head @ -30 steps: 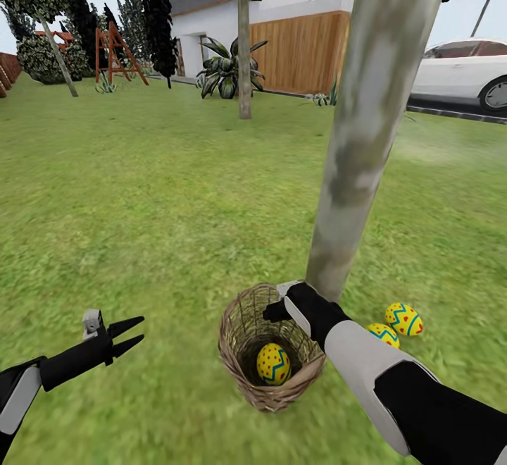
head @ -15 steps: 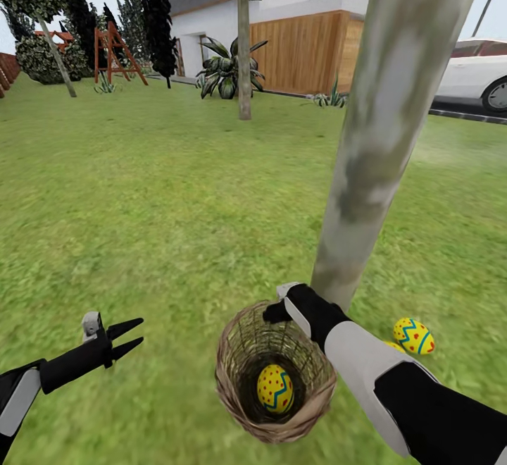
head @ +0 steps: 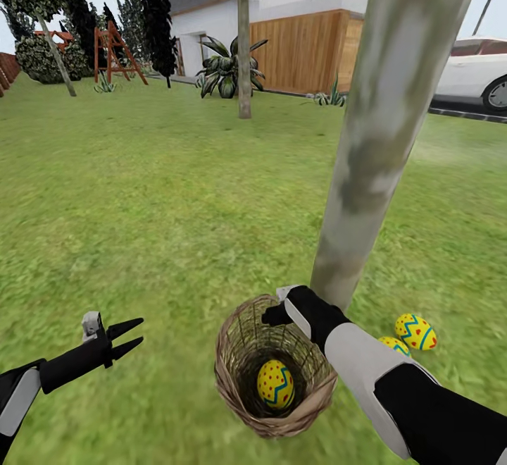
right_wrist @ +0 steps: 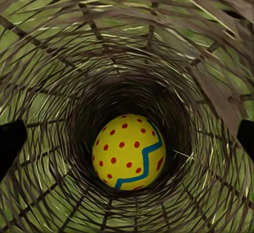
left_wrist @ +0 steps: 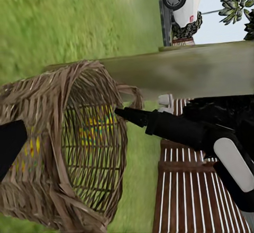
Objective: Take the three Easter eggs out of the wicker basket on the lawn in the garden, then place them on the lawn next to a single tree (choose any tree) so that all three eggs are next to the same tree and none are left in the basket.
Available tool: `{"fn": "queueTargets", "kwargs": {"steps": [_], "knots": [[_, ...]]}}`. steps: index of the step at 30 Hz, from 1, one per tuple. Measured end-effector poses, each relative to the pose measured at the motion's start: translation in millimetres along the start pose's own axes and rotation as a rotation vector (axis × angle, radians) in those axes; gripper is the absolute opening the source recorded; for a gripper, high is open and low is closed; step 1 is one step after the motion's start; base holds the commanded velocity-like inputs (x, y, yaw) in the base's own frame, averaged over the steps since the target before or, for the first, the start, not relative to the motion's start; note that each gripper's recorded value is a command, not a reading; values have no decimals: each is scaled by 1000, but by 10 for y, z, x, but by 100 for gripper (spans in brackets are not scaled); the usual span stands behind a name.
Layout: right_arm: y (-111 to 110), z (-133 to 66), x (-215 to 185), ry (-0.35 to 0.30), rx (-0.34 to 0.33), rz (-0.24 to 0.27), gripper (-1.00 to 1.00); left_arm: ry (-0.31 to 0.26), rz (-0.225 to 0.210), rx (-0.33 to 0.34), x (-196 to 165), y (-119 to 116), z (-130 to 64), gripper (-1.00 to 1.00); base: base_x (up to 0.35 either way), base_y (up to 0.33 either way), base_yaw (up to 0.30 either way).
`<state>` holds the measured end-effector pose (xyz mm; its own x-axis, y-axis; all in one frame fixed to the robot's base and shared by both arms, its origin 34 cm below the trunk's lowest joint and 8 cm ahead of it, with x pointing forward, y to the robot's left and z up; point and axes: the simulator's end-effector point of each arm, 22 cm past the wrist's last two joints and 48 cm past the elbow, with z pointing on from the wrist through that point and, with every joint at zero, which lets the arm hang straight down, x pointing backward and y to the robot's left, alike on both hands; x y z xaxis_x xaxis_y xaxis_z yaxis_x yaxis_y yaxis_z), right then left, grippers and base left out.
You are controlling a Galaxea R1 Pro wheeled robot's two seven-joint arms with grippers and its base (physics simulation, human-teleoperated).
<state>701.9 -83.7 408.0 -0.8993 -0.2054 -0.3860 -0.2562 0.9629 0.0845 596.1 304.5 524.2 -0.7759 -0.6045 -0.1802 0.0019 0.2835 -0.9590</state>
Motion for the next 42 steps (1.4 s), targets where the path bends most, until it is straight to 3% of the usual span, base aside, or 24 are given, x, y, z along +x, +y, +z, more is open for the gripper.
{"fn": "queueTargets", "kwargs": {"steps": [23, 42], "knots": [[-11, 430, 351, 10, 1, 0, 100, -1, 0, 0, 196, 496, 24, 100, 0, 0, 0], [16, 821, 759, 134, -29, 13, 100, 21, -61, -50, 310, 912, 86, 100, 0, 0, 0]]}}
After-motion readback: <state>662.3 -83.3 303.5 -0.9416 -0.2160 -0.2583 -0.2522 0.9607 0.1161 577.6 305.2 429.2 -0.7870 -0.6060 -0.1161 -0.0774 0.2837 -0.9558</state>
